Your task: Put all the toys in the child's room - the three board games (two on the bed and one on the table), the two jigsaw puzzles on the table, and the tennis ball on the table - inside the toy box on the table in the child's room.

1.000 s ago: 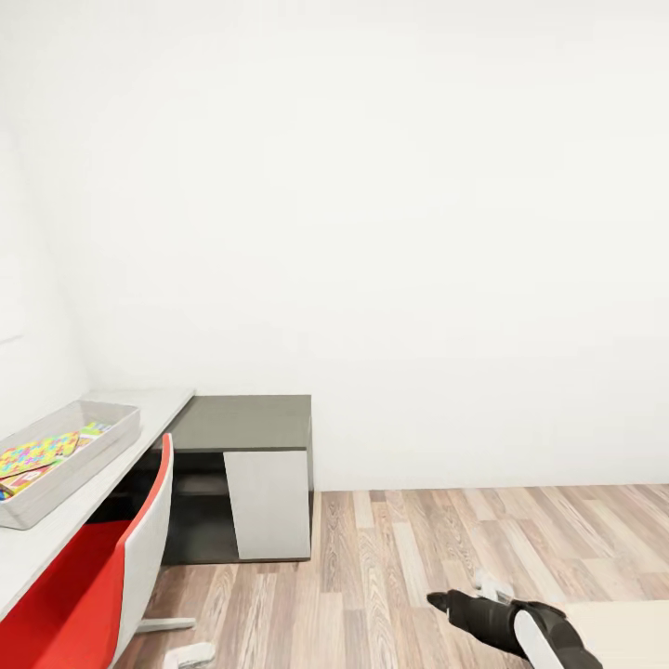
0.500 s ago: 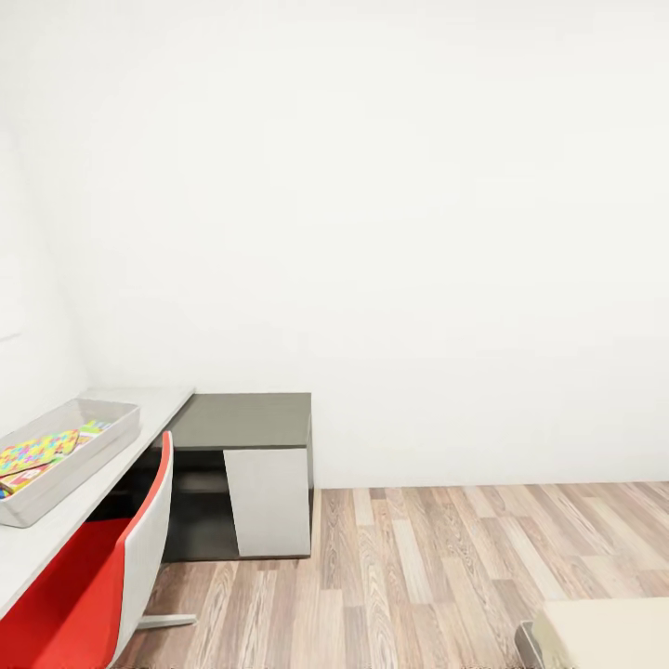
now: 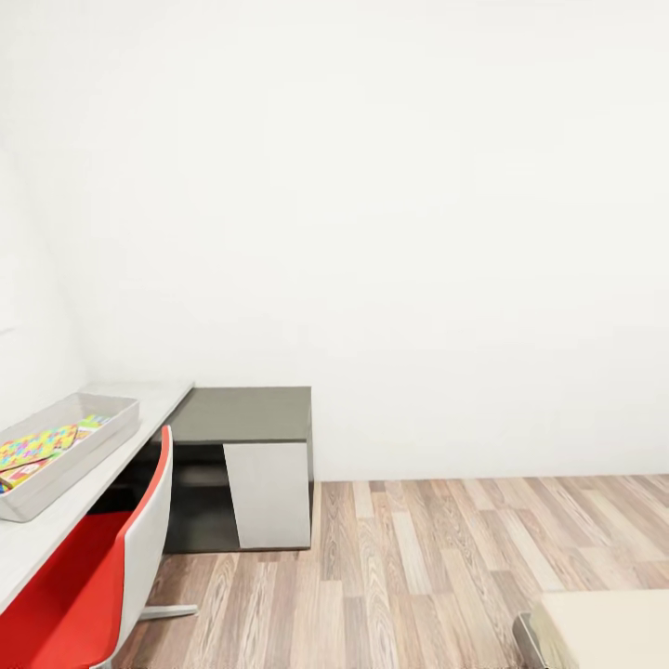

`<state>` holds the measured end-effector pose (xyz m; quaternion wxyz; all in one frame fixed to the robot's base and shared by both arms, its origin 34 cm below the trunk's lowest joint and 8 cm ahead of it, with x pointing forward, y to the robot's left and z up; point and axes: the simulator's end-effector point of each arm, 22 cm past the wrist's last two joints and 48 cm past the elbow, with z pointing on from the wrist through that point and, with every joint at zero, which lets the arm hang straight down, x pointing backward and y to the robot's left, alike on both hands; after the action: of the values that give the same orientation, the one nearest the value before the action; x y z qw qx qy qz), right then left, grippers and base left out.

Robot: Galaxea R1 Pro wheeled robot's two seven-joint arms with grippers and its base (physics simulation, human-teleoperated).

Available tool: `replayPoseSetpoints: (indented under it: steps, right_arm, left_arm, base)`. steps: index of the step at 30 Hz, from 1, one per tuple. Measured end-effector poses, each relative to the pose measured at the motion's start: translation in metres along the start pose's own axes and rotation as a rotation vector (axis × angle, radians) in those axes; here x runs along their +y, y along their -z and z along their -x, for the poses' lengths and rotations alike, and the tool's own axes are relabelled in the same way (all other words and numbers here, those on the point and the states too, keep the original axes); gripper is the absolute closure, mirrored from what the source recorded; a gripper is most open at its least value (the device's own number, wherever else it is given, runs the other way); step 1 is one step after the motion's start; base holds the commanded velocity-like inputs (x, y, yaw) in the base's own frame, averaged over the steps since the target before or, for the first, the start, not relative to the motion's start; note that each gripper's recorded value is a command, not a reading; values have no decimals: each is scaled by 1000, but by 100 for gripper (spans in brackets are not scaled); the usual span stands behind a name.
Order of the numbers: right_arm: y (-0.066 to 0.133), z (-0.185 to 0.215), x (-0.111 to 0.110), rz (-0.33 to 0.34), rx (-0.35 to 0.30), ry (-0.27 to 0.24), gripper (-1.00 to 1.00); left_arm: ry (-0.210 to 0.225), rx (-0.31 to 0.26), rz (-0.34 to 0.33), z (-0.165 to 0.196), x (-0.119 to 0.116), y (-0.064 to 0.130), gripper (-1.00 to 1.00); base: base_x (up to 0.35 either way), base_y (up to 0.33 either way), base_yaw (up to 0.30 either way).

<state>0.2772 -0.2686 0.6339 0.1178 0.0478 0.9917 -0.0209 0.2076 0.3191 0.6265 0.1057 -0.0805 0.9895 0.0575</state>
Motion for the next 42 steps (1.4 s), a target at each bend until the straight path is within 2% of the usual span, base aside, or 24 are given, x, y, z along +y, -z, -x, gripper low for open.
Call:
replayPoseSetpoints:
  steps: [5, 11, 21, 28, 35, 42]
  right_arm:
    - [0, -7, -6, -8, -4, 1, -100]
    - [1, -3, -4, -8, -69, -2, -100]
    - [2, -2, -10, -33, -83, -8, -100]
    - [2, -9, -17, -44, -74, -9, -100]
    - [4, -39, -21, -50, -37, -6, -100]
    - [6, -57, -16, -44, -18, -8, -100]
  left_arm:
    - [-1, 8, -1, -3, -1, 0, -100]
    - [-1, 11, -5, -5, -5, 0, -100]
    - [2, 8, -6, -4, -5, 0, -100]
    - [4, 5, -6, -4, -5, 0, -100]
    - [11, 4, -9, -3, -7, 0, -100]
    - [10, 4, -9, -3, -7, 0, -100]
  base:
    - [0, 0, 0]
    - [0, 0, 0]
    - [0, 0, 0]
    - [0, 0, 0]
    - [0, 0, 0]
    - [0, 0, 0]
